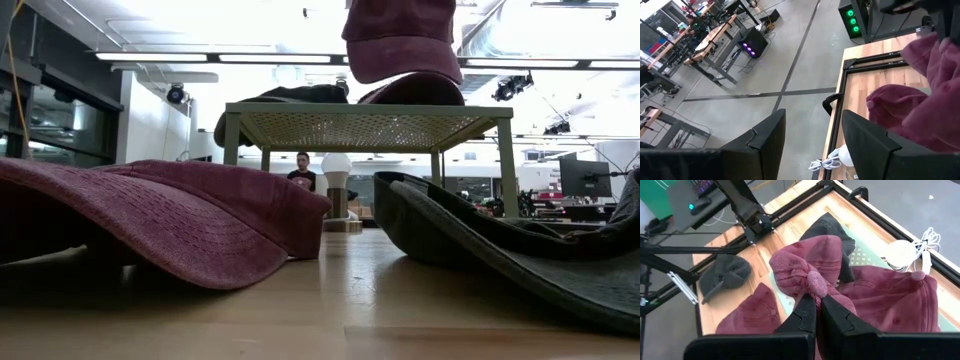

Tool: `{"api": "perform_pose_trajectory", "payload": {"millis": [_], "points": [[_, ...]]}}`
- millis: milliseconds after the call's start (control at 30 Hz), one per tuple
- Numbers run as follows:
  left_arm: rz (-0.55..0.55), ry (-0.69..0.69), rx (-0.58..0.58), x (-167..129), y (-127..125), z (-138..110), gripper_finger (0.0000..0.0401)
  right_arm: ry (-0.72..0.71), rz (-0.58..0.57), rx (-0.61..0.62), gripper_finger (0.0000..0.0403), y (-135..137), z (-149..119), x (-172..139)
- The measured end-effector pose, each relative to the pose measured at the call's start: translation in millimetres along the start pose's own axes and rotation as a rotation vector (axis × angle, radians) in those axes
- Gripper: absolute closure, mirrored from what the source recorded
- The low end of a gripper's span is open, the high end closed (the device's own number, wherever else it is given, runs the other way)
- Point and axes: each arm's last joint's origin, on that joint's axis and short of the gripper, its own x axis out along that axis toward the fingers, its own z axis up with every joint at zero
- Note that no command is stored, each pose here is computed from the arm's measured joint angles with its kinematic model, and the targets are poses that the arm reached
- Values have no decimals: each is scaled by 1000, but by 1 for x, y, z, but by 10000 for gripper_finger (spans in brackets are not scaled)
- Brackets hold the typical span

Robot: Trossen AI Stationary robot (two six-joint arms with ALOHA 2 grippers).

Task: Pick & Place hat
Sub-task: Stack the top red cap on top of the red cap on the shelf

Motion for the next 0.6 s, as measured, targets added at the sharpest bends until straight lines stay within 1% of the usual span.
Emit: {"api": "perform_pose_trajectory", "payload": {"millis": [200, 400, 600], "points": [[0, 0, 0, 0, 0, 0, 211, 17, -26, 7, 403, -4, 2, 11], [0, 0, 0, 0, 0, 0, 211, -11, -92, 20, 403, -11, 6, 11], [-8, -4, 0, 0, 0, 0, 211, -7, -107, 13, 402, -17, 9, 14]]}}
